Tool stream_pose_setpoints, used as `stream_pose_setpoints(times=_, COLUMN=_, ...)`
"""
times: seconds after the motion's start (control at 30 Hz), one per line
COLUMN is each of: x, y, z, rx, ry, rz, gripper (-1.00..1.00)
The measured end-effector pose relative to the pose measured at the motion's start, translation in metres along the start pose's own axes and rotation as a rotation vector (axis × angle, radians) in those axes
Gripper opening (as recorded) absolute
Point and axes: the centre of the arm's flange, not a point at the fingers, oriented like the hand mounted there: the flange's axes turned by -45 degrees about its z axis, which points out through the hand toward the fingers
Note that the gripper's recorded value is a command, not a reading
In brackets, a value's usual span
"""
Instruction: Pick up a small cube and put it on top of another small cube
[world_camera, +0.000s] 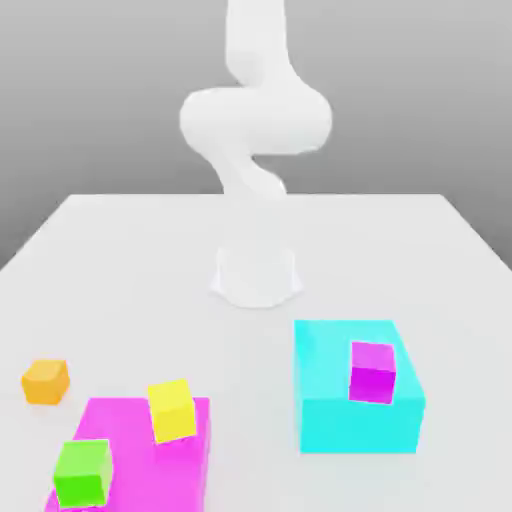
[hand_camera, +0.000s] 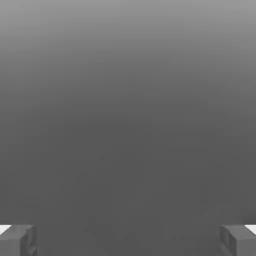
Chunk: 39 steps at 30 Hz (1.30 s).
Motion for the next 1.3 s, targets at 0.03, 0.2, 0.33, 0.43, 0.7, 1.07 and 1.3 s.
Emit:
stream_pose_setpoints(times=0.03, x=-0.002, y=0.013, z=0.024, rx=-0.028, ry=-0.03, rz=0.06, gripper=0.0)
stream_pose_setpoints(times=0.2, x=-0.029, y=0.086, z=0.126, rx=-0.158, ry=-0.161, rz=0.349, gripper=0.0)
stream_pose_setpoints(times=0.33, x=-0.072, y=0.149, z=0.193, rx=-0.26, ry=-0.253, rz=0.585, gripper=0.0)
stream_pose_setpoints(times=0.43, x=-0.116, y=0.197, z=0.234, rx=-0.334, ry=-0.318, rz=0.766, gripper=0.0)
stream_pose_setpoints(times=0.7, x=-0.274, y=0.304, z=0.301, rx=-0.535, ry=-0.471, rz=1.282, gripper=0.0)
stream_pose_setpoints(times=1.07, x=-0.374, y=0.321, z=0.365, rx=-0.595, ry=-0.527, rz=1.443, gripper=-1.0)
stream_pose_setpoints(times=1.3, x=-0.362, y=0.321, z=0.352, rx=-0.594, ry=-0.526, rz=1.443, gripper=-1.0)
